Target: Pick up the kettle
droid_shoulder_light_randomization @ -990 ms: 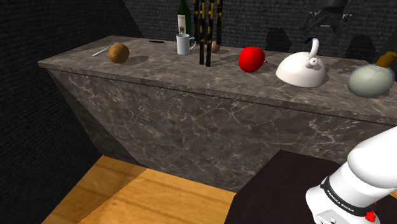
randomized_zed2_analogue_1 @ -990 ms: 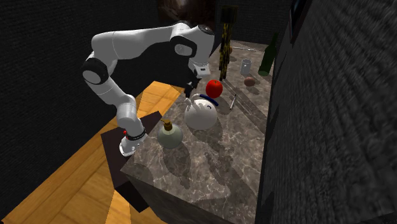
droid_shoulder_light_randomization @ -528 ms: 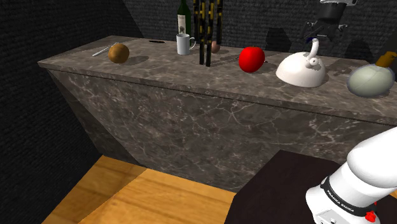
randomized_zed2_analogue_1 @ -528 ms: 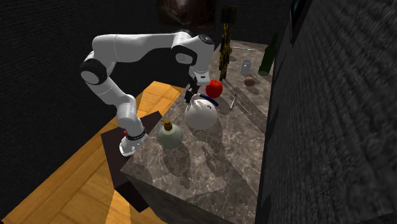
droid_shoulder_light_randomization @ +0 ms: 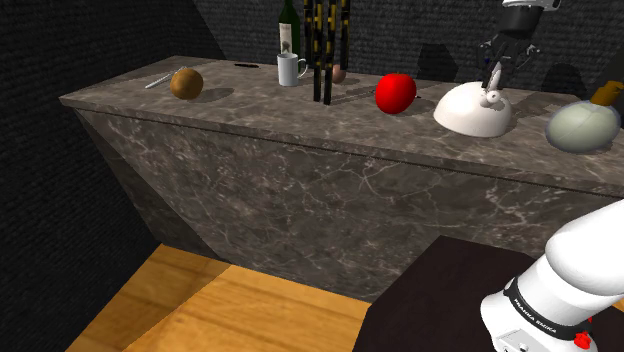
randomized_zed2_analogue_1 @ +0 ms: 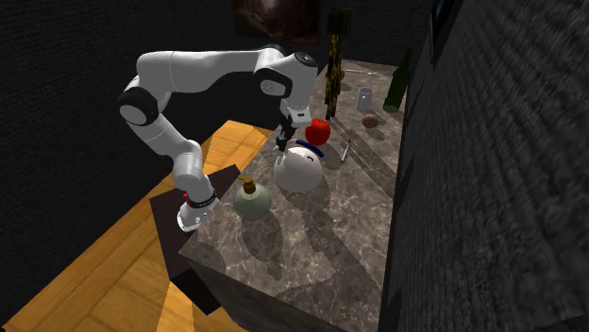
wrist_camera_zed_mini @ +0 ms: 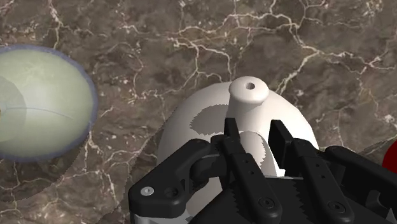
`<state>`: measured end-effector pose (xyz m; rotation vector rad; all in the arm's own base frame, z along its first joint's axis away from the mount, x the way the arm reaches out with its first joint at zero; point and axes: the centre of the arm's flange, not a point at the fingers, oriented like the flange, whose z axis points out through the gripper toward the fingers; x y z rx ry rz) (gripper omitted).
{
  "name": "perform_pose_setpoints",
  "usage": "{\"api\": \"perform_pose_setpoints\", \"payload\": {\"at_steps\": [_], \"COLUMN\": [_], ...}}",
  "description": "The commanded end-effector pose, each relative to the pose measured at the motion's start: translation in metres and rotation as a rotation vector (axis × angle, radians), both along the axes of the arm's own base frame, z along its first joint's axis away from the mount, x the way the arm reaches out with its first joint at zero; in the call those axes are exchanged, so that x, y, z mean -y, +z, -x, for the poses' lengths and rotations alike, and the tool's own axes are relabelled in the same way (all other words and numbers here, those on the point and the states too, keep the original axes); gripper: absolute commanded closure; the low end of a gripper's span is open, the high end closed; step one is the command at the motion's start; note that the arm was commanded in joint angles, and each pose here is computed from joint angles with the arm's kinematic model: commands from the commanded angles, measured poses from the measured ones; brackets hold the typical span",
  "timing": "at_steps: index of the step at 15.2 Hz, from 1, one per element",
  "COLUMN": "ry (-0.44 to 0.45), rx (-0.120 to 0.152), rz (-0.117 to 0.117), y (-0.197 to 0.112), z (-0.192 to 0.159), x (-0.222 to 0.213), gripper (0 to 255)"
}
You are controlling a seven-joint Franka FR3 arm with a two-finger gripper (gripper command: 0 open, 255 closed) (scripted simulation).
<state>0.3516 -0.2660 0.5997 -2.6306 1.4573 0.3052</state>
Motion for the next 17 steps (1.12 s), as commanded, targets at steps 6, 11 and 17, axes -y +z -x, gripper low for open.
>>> {"api": "perform_pose_setpoints", "payload": {"at_steps": [6,11,17], "ry": [0.000,0.000,0.000], "rx": [-0.001,-0.001,-0.001], "rz": [0.000,0.000,0.000], "y": [0.015,0.042,0.073], "z": [0.000,0.000,0.000], "x": [0.000,0.000,0.000], "gripper": [255,255,255]}}
